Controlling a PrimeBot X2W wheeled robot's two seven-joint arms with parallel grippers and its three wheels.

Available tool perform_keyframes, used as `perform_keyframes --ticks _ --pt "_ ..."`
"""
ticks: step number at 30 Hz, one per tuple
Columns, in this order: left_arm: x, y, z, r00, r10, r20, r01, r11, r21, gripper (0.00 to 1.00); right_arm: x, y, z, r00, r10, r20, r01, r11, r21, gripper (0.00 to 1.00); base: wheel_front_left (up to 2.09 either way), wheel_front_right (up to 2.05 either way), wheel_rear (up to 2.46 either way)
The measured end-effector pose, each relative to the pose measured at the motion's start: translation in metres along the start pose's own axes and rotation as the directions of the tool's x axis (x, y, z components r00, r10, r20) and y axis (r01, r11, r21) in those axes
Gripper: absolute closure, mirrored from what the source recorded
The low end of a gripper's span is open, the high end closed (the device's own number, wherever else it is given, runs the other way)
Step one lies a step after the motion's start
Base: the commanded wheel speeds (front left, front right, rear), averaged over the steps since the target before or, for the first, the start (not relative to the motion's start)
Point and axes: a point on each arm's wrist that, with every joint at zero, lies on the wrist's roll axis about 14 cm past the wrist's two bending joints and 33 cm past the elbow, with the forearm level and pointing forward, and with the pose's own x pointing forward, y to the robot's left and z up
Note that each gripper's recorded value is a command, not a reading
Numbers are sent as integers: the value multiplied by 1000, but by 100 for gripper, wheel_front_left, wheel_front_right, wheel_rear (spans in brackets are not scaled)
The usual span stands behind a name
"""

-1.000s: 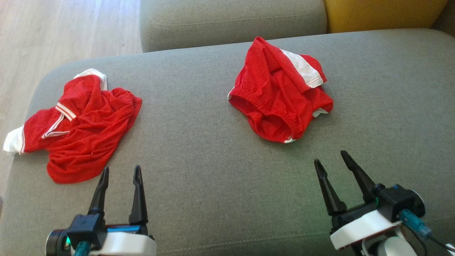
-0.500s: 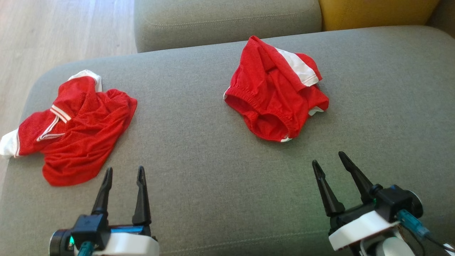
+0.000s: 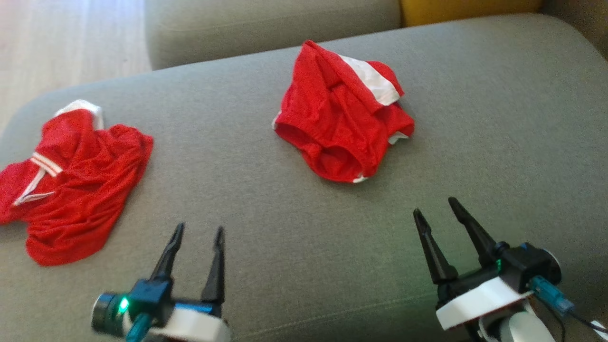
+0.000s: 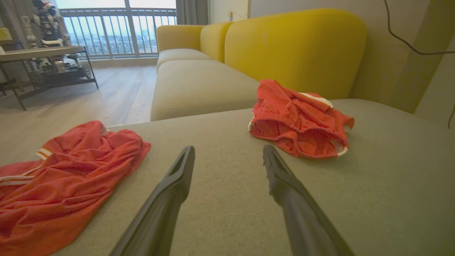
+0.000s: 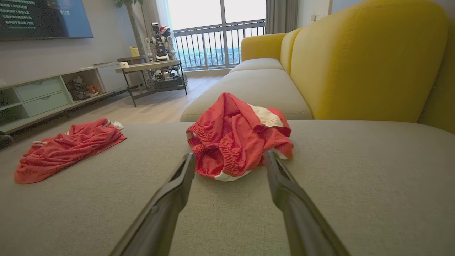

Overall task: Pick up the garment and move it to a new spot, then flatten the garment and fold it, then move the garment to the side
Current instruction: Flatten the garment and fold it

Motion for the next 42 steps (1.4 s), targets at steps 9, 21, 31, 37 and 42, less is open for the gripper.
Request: perform_keyframes --ticks 9,21,31,37,42 --pt "46 -74 -16 938 -344 -33 345 937 59 0 6 -25 10 997 -72 26 73 997 -12 0 0 0 0" --pt "97 -150 -62 767 -627 -137 641 759 117 0 9 -72 6 976 -217 8 217 976 -8 0 0 0 0" --pt "120 -175 -103 689 -694 -209 720 688 94 0 5 -99 -5 953 -302 -31 302 953 -1 0 0 0 0" --pt "127 -185 -107 671 -714 -200 738 669 87 0 6 -107 -4 946 -324 -28 324 946 -5 0 0 0 0" --pt "126 -187 -112 662 -719 -213 746 660 87 28 4 -110 -4 942 -335 -30 335 942 1 0 0 0 0"
